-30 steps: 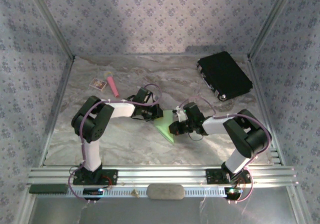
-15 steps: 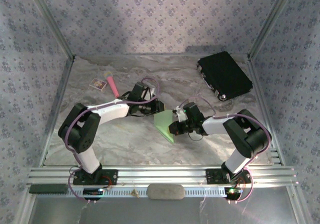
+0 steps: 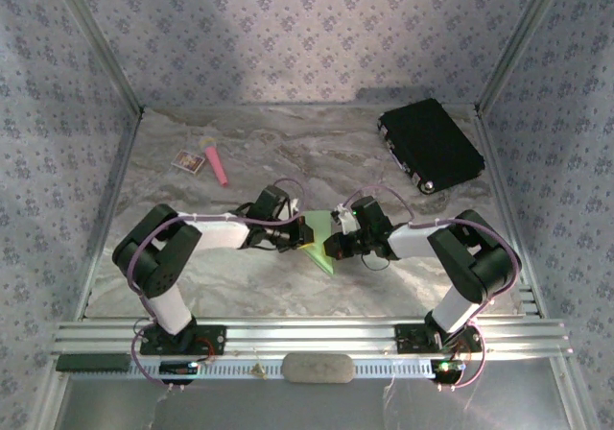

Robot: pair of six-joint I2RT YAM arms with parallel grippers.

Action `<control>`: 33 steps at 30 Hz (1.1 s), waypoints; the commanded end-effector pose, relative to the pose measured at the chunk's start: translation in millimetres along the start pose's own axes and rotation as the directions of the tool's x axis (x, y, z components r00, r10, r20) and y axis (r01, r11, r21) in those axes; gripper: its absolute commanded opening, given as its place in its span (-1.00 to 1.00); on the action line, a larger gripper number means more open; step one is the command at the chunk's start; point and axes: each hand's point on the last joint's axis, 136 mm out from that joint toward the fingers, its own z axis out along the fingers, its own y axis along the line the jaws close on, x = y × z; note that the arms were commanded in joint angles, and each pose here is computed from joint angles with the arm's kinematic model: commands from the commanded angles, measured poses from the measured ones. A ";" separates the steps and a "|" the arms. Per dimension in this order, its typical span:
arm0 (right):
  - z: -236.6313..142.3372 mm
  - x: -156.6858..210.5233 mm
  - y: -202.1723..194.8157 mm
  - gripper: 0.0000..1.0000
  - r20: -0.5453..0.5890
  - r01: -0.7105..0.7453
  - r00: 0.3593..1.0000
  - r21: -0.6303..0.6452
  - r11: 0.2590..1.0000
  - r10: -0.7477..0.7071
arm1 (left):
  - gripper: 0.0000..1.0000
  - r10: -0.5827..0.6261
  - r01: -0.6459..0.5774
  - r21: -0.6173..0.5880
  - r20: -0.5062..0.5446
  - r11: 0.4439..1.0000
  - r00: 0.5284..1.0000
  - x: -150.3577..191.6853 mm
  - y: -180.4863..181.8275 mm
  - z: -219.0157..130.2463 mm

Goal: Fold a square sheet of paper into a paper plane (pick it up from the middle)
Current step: Third fold the triangle at the center of the table.

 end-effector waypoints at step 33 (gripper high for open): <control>2.4 8.8 -8.3 -0.97 -0.018 -0.025 1.000 0.035 0.999 0.026 | -0.98 -0.035 0.032 -0.076 -0.039 0.997 0.999 24.2 35.0 18.3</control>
